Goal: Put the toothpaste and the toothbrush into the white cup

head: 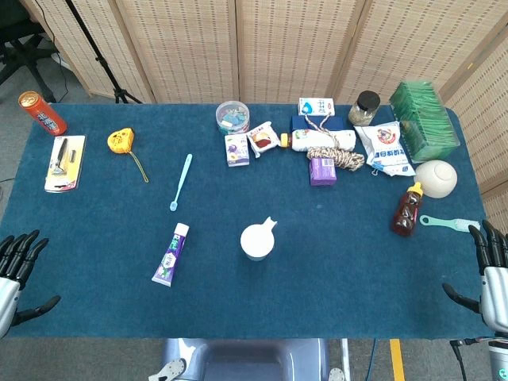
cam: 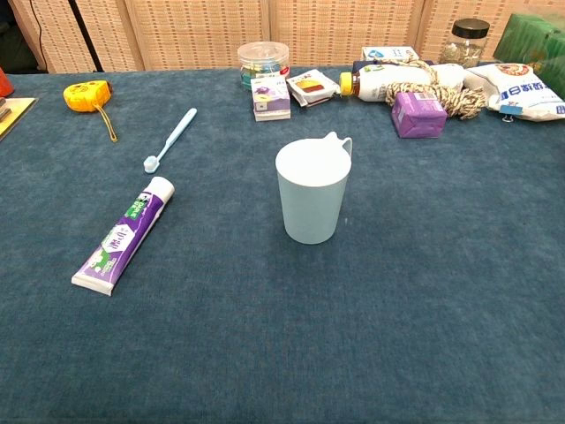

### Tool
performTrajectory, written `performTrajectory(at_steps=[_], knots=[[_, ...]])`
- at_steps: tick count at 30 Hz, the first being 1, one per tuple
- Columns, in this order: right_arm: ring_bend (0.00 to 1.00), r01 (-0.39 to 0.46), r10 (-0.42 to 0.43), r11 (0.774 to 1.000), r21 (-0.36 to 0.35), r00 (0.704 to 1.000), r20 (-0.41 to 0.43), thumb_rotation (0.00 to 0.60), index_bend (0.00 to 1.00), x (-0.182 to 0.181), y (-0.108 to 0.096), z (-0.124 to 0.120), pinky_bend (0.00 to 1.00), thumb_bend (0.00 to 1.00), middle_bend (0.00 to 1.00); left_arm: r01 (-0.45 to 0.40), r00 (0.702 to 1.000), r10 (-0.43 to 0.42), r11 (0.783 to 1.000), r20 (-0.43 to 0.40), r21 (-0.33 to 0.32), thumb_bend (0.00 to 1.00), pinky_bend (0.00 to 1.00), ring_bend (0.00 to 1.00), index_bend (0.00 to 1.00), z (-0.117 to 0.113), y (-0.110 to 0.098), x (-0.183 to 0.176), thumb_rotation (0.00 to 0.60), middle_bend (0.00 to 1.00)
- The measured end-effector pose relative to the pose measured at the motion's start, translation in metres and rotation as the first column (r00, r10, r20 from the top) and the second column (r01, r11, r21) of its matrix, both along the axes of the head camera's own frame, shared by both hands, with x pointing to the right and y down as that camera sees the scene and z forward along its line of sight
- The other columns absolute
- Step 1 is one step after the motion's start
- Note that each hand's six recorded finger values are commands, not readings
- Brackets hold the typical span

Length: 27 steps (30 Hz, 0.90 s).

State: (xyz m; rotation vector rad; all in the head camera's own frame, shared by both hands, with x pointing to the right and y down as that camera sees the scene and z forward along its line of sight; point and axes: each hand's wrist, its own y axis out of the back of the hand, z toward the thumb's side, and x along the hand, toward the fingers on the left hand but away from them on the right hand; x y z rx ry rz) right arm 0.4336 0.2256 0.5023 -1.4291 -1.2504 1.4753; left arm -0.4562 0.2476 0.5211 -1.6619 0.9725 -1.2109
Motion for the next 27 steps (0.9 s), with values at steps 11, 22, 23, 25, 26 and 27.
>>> performTrajectory(at_steps=[11, 22, 23, 25, 26, 27], knots=[[0.00, -0.054, 0.054, 0.999, 0.003, 0.997, 0.062, 0.600, 0.00, 0.011, -0.004, -0.003, 0.00, 0.00, 0.00, -0.535, 0.843, 0.515, 0.835, 0.156, 0.128, 0.00, 0.00, 0.00, 0.00, 0.033, -0.037, 0.068, 0.600, 0.00], [0.00, -0.078, 0.078, 0.997, -0.001, 0.994, 0.080, 0.600, 0.00, 0.015, -0.007, -0.002, 0.00, 0.00, 0.00, -0.886, 0.454, 0.802, 0.451, 0.388, 0.105, 0.00, 0.00, 0.00, 0.00, 0.108, -0.067, 0.101, 0.600, 0.00], [0.00, -0.079, 0.079, 0.997, -0.001, 0.994, 0.080, 0.600, 0.00, 0.015, -0.007, -0.002, 0.00, 0.00, 0.00, -0.899, 0.428, 0.812, 0.426, 0.396, 0.099, 0.00, 0.00, 0.00, 0.00, 0.112, -0.070, 0.104, 0.600, 0.00], [0.00, -0.082, 0.082, 0.997, -0.003, 0.994, 0.077, 0.600, 0.00, 0.015, -0.007, -0.001, 0.00, 0.00, 0.00, -0.925, 0.371, 0.832, 0.371, 0.414, 0.083, 0.00, 0.00, 0.00, 0.00, 0.121, -0.075, 0.110, 0.600, 0.00], [0.00, -0.083, 0.083, 0.997, -0.004, 0.994, 0.077, 0.600, 0.00, 0.015, -0.008, -0.001, 0.00, 0.00, 0.00, -0.935, 0.345, 0.838, 0.348, 0.421, 0.075, 0.00, 0.00, 0.00, 0.00, 0.124, -0.077, 0.113, 0.600, 0.00], [0.00, -0.084, 0.084, 0.996, -0.004, 0.994, 0.077, 0.600, 0.00, 0.015, -0.008, -0.001, 0.00, 0.00, 0.00, -0.946, 0.313, 0.846, 0.317, 0.432, 0.065, 0.00, 0.00, 0.00, 0.00, 0.129, -0.080, 0.117, 0.600, 0.00]])
